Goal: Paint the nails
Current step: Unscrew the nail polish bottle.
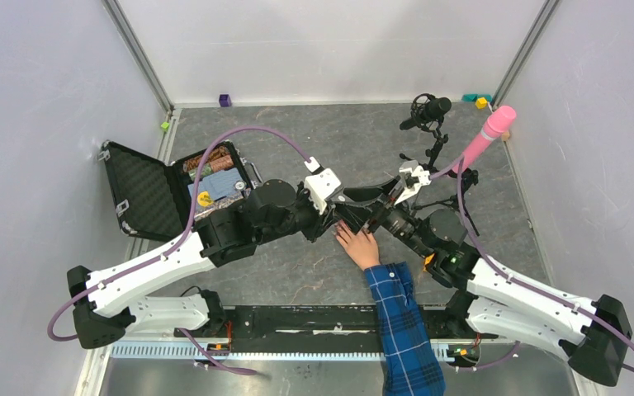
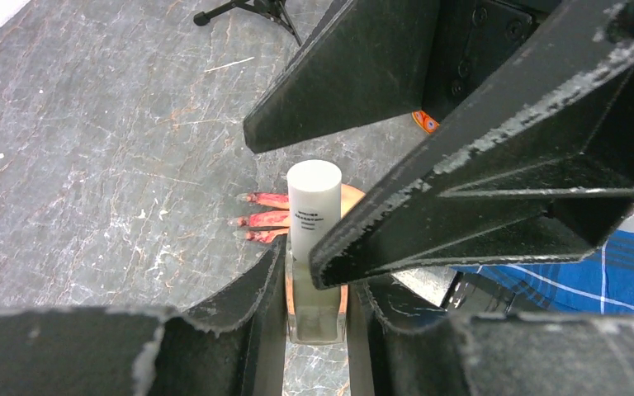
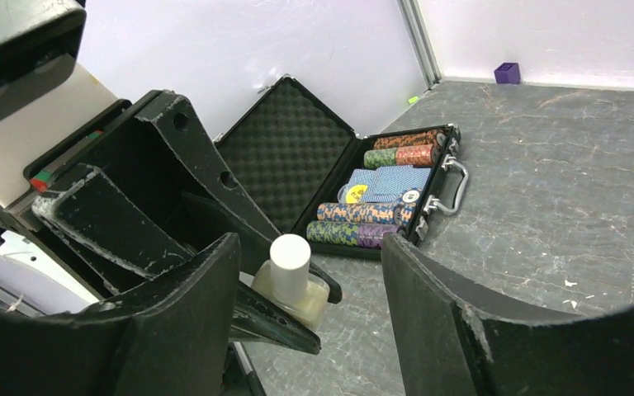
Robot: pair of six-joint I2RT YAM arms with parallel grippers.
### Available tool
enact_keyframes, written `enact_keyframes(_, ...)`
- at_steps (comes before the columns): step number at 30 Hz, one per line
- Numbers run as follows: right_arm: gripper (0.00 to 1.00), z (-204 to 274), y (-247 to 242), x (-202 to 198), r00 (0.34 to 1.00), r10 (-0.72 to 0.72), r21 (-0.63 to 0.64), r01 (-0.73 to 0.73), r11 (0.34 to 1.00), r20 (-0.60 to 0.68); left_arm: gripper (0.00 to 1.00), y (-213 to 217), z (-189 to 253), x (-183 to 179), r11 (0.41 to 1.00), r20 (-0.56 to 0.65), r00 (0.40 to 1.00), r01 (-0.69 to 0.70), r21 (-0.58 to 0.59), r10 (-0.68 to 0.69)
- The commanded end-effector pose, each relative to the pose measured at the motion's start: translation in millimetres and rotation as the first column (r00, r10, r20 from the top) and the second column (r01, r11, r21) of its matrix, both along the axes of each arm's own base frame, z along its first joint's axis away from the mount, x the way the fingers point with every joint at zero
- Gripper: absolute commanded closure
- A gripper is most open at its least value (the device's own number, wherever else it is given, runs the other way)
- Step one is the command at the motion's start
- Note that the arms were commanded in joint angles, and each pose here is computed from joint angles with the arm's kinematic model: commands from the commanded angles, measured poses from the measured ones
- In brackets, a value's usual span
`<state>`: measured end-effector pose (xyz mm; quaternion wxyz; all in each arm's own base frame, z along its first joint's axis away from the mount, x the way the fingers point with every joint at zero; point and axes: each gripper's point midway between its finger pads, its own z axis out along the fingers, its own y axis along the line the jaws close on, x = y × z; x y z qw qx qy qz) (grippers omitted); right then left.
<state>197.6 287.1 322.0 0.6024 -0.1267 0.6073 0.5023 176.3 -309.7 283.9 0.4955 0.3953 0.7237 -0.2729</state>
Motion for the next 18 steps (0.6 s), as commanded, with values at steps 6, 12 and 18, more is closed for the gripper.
enact_keyframes(6, 0.56, 30, 10, 0, 0.999, 0.014, 0.073, -0.016, 0.997, 0.029, 0.98, -1, 12, 2, 0.998, -0.006, 1.000, -0.021, -0.053, 0.021)
enact_keyframes(12, 1.00, 29, 6, 4, 1.000, -0.015, 0.064, 0.013, 0.998, 0.021, 0.91, 2, 13, 4, 0.998, -0.004, 0.999, -0.037, -0.053, 0.037)
enact_keyframes(18, 1.00, 30, -7, 8, 0.997, -0.074, 0.092, 0.073, 0.993, 0.008, 0.09, 6, 16, 6, 0.997, 0.009, 0.999, -0.047, -0.068, 0.048)
